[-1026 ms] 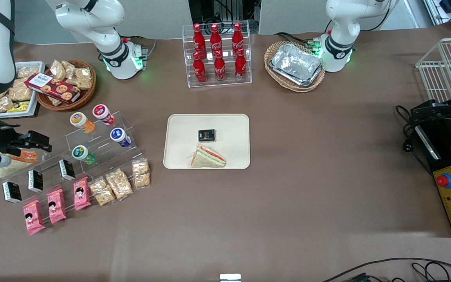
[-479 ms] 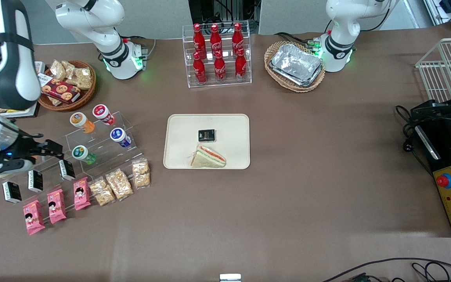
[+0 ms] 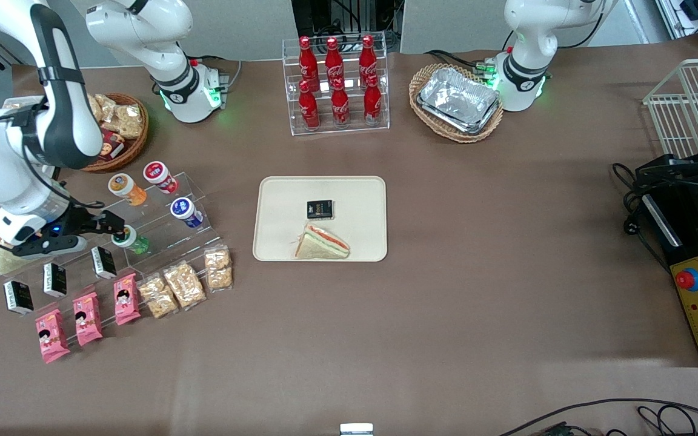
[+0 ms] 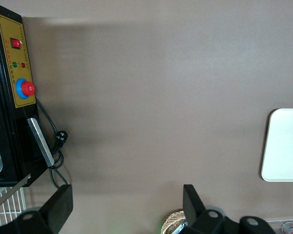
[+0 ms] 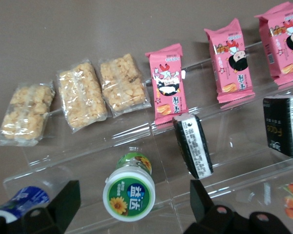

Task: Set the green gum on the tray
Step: 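Close the right gripper around the green-labelled bottle's cap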

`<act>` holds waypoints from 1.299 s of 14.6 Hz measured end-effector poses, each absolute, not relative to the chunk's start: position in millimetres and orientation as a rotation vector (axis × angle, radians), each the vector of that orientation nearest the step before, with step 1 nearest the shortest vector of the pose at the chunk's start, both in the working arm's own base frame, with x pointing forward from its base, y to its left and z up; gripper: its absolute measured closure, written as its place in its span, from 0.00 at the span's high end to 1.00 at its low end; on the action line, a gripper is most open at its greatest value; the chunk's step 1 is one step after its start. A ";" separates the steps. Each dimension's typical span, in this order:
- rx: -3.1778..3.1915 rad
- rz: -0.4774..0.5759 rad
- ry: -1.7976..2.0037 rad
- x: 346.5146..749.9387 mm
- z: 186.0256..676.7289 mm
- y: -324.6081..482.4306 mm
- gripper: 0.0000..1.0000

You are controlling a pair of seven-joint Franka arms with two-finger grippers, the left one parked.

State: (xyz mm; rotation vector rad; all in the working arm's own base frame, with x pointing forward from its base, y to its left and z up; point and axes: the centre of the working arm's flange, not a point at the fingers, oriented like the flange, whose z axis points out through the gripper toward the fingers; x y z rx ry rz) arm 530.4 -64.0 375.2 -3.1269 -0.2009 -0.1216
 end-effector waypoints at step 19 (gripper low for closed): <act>-3.135 -0.168 -0.218 499.4 319.1 -55.1 0.59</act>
